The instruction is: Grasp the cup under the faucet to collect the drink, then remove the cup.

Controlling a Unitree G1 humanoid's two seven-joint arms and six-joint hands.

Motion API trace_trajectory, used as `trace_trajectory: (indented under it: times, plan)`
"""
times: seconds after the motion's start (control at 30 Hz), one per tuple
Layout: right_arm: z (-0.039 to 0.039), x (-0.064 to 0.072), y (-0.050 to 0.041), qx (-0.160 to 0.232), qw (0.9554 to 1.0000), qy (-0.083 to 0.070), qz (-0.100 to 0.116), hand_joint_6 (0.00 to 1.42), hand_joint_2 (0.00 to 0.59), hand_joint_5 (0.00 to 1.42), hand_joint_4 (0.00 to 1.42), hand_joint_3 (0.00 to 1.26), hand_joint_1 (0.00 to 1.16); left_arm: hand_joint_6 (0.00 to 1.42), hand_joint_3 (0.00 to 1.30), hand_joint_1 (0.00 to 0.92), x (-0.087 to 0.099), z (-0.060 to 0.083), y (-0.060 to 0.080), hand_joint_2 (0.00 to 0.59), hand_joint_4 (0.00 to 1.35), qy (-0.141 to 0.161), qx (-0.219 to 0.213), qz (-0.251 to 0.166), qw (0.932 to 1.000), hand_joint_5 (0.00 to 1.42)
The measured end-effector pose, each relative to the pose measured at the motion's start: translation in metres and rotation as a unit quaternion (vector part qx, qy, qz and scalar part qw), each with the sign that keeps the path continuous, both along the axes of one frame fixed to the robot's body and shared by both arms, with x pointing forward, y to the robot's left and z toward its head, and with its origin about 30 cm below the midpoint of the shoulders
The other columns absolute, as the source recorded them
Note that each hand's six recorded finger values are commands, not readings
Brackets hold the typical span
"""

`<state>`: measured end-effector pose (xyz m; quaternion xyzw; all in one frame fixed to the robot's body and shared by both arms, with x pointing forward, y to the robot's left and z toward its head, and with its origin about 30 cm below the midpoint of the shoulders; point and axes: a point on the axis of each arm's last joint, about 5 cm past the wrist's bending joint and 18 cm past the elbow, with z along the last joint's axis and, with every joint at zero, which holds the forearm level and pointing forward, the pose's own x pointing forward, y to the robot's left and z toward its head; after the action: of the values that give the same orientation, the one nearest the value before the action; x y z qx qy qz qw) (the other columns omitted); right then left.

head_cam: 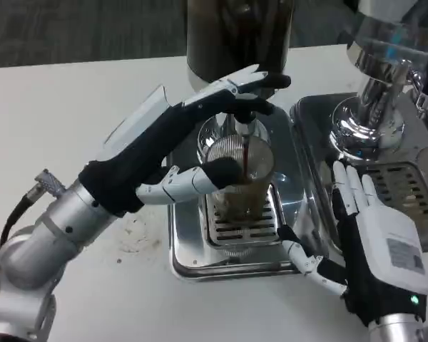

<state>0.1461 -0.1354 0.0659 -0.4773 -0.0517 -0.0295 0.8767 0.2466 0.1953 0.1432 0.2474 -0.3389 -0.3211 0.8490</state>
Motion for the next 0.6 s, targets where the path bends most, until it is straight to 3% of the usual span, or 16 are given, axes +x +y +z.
trace_trajectory:
  times: [0.27, 0.47, 0.6]
  plan:
    - [-0.0004, 0.005, -0.0009, 0.045, 0.9988, 0.015, 0.016, 0.14, 0.233, 0.0, 0.0, 0.0, 0.45, 0.27, 0.23, 0.0, -0.002, 0.0, 0.0, 0.137, 0.1, -0.006, 0.009, 0.004, 0.9999, 0.3]
    - [0.0026, 0.01, -0.0002, 0.087, 0.9952, 0.019, 0.039, 0.1, 0.218, 0.0, 0.0, 0.0, 0.49, 0.27, 0.23, 0.0, -0.003, 0.0, 0.0, 0.141, 0.1, -0.009, 0.011, 0.006, 0.9999, 0.3]
    - [0.0038, 0.018, -0.0012, 0.113, 0.9916, 0.035, 0.053, 0.1, 0.214, 0.0, 0.0, 0.0, 0.5, 0.26, 0.23, 0.0, -0.003, 0.0, 0.0, 0.142, 0.1, -0.011, 0.011, 0.007, 0.9999, 0.29]
